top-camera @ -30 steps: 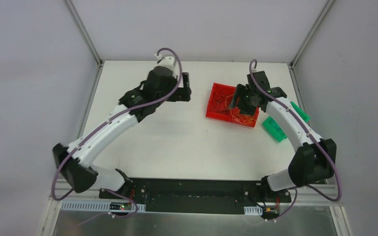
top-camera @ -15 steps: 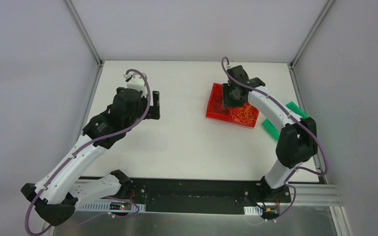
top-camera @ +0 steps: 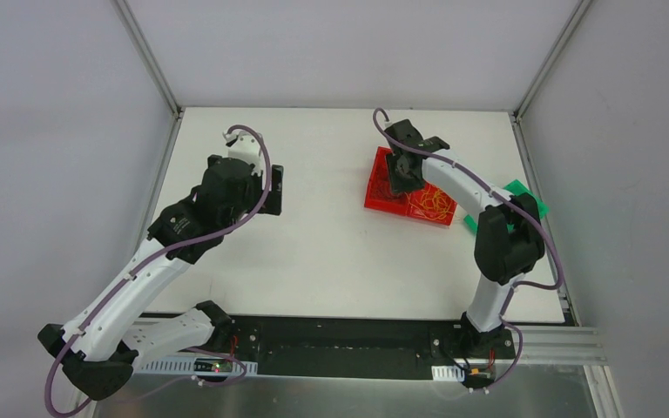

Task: Untangle the cables
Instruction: Pick up the cable from the bin.

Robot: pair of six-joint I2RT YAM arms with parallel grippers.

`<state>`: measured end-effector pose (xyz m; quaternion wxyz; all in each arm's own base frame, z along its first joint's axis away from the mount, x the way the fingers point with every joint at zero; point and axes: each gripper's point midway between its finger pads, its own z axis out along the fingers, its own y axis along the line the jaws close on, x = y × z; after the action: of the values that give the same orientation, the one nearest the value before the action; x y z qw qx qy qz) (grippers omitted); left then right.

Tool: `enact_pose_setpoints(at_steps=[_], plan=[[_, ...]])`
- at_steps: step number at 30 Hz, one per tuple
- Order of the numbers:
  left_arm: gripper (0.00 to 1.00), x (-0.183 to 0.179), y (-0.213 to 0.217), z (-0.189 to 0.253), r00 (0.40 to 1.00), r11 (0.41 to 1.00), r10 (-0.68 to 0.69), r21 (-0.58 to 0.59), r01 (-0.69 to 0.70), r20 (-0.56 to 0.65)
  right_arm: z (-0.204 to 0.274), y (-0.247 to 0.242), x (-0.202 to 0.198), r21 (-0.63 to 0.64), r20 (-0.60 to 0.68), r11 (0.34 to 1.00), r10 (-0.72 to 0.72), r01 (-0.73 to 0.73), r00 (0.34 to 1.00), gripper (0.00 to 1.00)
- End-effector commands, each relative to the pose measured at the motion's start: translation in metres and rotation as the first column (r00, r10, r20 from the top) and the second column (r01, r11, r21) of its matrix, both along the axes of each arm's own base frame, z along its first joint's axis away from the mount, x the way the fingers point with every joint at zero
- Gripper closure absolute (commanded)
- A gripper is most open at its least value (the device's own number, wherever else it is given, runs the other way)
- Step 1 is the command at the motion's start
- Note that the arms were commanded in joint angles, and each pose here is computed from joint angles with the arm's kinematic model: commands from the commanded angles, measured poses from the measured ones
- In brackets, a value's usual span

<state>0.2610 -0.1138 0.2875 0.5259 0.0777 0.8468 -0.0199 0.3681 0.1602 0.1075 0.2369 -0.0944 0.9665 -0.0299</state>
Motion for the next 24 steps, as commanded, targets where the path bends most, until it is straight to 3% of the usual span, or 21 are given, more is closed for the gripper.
enact_pose_setpoints(at_steps=[1, 6, 10, 24], plan=[[0.01, 0.000, 0.013, 0.005, 0.999, 0.999, 0.033, 0.027, -0.034, 0.032, 0.003, -0.004, 0.009, -0.029, 0.035, 1.000, -0.007, 0.008, 0.999, 0.62], [0.01, 0.000, 0.015, 0.009, 0.998, 0.999, 0.039, 0.030, -0.040, 0.045, 0.001, -0.010, 0.010, -0.051, 0.045, 0.998, -0.026, 0.028, 0.999, 0.71], [0.01, -0.001, 0.015, 0.015, 0.998, 0.999, 0.038, 0.022, -0.040, 0.057, 0.010, -0.013, 0.008, -0.040, 0.069, 0.998, -0.047, 0.050, 0.997, 0.99], [0.01, -0.005, 0.010, 0.023, 0.998, 1.000, 0.010, -0.020, -0.008, 0.066, 0.095, -0.036, -0.009, 0.178, 0.215, 0.971, -0.196, 0.158, 0.957, 1.00]])
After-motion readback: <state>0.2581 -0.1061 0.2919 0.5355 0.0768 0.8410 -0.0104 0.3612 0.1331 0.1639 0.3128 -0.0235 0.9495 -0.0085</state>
